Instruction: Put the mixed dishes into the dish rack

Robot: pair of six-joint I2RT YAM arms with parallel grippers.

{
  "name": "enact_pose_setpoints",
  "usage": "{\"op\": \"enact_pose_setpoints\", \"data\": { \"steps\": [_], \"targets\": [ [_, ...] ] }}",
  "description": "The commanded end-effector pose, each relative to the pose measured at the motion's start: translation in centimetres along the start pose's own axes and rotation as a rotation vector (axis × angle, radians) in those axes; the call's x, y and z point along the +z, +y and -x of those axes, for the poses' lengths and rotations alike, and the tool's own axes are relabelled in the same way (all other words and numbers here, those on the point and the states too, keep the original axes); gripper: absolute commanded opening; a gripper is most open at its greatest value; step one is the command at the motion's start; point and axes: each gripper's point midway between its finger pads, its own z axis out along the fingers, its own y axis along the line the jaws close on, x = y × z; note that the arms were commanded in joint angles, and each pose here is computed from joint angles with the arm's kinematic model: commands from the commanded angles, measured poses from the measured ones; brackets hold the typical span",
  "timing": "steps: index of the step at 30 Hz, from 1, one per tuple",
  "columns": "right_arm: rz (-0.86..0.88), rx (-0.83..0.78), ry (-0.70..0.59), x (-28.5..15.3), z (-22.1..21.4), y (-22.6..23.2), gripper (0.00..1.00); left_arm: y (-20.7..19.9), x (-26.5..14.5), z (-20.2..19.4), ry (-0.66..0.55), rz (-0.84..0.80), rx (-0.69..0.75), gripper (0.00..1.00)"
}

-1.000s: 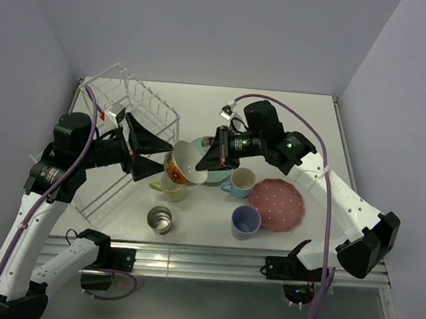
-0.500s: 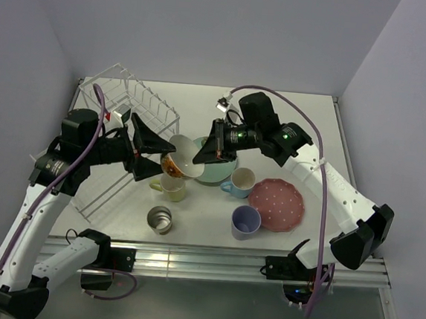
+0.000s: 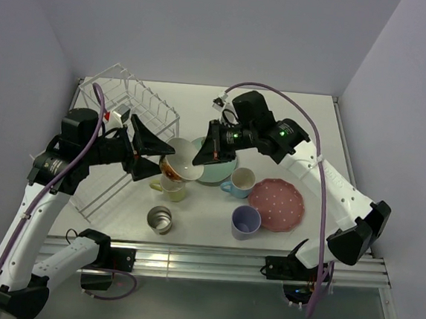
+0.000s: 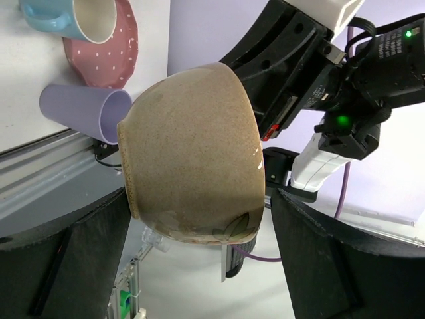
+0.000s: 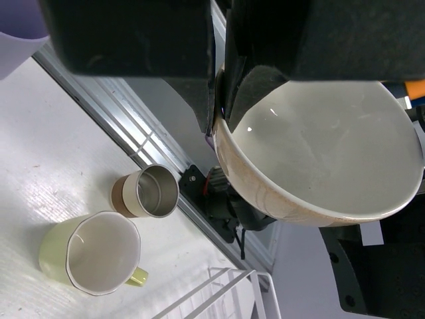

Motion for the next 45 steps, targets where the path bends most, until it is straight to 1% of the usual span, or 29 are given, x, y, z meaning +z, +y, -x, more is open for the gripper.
{"op": "enact_pose_setpoints", "data": {
  "steps": [1, 7, 10, 21, 24, 25, 27, 28, 30, 31, 33, 34, 36, 37, 45],
  "targets": [
    [0.044, -0.08, -0.048, -0.8, 1.3, 2.7, 0.0, -1.6, -0.6, -0.1, -0.014, -0.037, 0.062, 0.9],
    [0.003, -0.086, -0.035, -0.2, 1.1, 2.4, 0.0, -1.4, -0.7, -0.2, -0.018, -0.031, 0.063, 0.89],
    [-0.006, -0.085, -0.028, 0.0, 0.9, 2.3, 0.0, -1.2, -0.8, -0.2, -0.023, -0.025, 0.065, 0.88],
    [-0.001, -0.078, -0.02, 0.3, 0.4, 1.8, 0.0, -1.5, -0.9, -0.1, -0.031, -0.032, 0.08, 0.76],
    [-0.002, -0.082, -0.017, 0.3, 0.5, 1.9, 0.0, -1.3, -0.9, -0.1, -0.031, -0.025, 0.083, 0.65],
    [-0.004, -0.087, -0.012, 0.3, 0.5, 1.9, 0.0, -1.2, -0.9, -0.1, -0.032, -0.024, 0.083, 0.59],
    [-0.014, -0.095, -0.019, 0.3, 0.7, 1.8, 0.0, -1.0, -0.9, -0.2, -0.034, -0.019, 0.083, 0.51],
    [-0.019, -0.097, -0.016, 0.3, 0.7, 1.7, 0.0, -0.9, -0.9, -0.2, -0.033, -0.018, 0.085, 0.45],
    [-0.033, -0.104, -0.018, 0.2, 1.0, 1.7, 0.0, -0.5, -0.9, -0.3, -0.032, -0.008, 0.079, 0.4],
    [-0.039, -0.106, -0.018, 0.2, 1.0, 1.6, 0.0, -0.4, -0.9, -0.2, -0.036, -0.004, 0.084, 0.35],
    [-0.043, -0.111, -0.017, 0.0, 1.2, 1.8, 0.0, -0.3, -0.9, -0.3, -0.036, 0.005, 0.087, 0.28],
    [-0.05, -0.114, -0.014, -0.1, 1.2, 1.8, 0.0, -0.1, -0.9, -0.2, -0.038, 0.014, 0.089, 0.21],
    [-0.046, -0.12, -0.014, -0.1, 1.4, 2.1, 0.0, 0.0, -0.9, -0.2, -0.038, 0.019, 0.088, 0.12],
    [-0.049, -0.121, -0.012, -0.1, 1.4, 2.0, 0.0, 0.0, -0.9, -0.2, -0.038, 0.019, 0.088, 0.0],
    [-0.063, -0.132, -0.014, -0.1, 1.5, 1.8, 0.0, -0.2, -1.2, -0.3, -0.052, 0.009, 0.099, 0.0]
  ]
}}
